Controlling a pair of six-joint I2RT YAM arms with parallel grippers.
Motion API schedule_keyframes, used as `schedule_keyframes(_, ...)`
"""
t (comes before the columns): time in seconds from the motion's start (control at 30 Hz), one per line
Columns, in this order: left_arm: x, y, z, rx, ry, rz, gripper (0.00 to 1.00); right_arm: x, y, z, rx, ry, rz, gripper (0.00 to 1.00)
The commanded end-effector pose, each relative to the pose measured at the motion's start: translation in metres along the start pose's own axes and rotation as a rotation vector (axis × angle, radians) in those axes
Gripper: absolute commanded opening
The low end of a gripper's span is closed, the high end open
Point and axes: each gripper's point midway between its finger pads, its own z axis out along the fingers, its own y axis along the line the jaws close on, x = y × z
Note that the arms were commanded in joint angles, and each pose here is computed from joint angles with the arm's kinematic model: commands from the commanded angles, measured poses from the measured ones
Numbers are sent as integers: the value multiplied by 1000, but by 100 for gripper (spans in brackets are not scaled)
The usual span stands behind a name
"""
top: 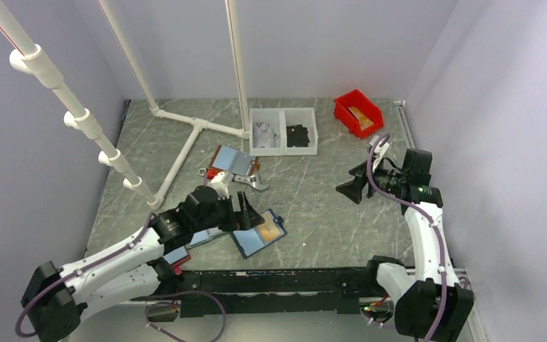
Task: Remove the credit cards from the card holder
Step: Reset both arms
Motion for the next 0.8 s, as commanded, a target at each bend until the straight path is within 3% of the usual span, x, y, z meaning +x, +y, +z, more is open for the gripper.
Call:
schedule_keyframes(0.0, -11, -40, 14, 155, 15, -64, 96, -21, -3, -7, 10, -79, -124, 81)
schedule_keyframes(0.33, 1, -31, 39, 149, 14, -106, 93, -21, -3, -7, -2, -81, -91, 81)
schedule_keyframes(0.53, 6, -25, 44, 105, 14, -51, 94, -22, -4, -10, 24, -80, -110, 82)
schedule_keyframes(0.77, -14, -42, 49, 90, 12, 65, 95, -23, -13, -20, 72, -96, -96, 83)
